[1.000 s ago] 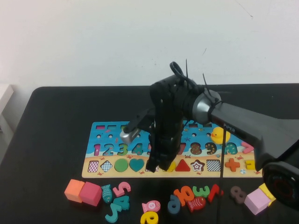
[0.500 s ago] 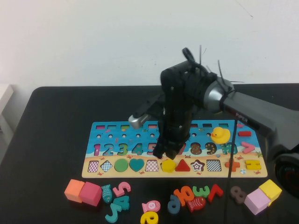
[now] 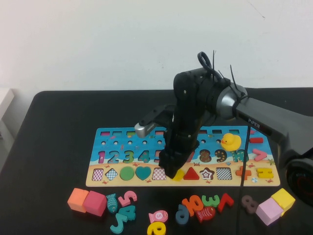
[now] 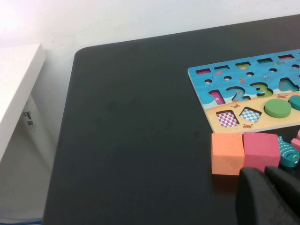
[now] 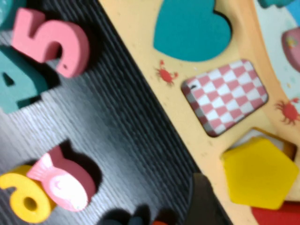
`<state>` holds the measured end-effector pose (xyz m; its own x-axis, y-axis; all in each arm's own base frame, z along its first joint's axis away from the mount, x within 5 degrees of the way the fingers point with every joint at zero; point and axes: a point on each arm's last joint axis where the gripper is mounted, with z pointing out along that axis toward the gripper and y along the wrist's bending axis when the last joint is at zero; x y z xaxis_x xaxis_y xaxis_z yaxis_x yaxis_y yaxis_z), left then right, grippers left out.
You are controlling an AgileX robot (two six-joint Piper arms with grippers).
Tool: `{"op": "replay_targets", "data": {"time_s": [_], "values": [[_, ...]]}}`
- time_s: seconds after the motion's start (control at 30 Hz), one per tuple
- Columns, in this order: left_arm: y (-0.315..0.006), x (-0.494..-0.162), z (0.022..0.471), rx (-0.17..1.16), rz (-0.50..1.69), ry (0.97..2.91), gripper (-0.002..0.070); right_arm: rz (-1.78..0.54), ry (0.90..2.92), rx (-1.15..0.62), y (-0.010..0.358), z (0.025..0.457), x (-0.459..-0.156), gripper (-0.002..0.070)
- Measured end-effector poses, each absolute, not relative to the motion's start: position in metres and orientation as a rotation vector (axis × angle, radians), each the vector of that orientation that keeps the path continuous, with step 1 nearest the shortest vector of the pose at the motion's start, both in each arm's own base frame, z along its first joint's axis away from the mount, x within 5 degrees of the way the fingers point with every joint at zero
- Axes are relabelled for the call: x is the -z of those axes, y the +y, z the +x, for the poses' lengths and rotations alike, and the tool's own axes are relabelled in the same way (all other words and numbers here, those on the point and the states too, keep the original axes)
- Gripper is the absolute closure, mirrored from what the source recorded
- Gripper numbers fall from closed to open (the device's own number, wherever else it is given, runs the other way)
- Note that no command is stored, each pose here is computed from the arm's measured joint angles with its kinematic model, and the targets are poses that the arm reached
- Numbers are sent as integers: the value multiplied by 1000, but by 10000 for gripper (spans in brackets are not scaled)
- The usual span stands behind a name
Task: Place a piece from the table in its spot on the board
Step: Place the "Pentagon" into the hole of the Pentagon
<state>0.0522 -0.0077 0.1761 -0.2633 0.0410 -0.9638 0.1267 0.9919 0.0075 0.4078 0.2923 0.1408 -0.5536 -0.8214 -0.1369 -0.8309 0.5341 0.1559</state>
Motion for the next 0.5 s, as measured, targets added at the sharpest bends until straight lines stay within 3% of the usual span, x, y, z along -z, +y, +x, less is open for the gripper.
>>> {"op": "replay_targets", "data": {"time_s": [0.5], "values": [[-8, -176, 52, 82, 122, 1837, 676, -1525, 2718, -269, 290, 409, -122, 202]]}}
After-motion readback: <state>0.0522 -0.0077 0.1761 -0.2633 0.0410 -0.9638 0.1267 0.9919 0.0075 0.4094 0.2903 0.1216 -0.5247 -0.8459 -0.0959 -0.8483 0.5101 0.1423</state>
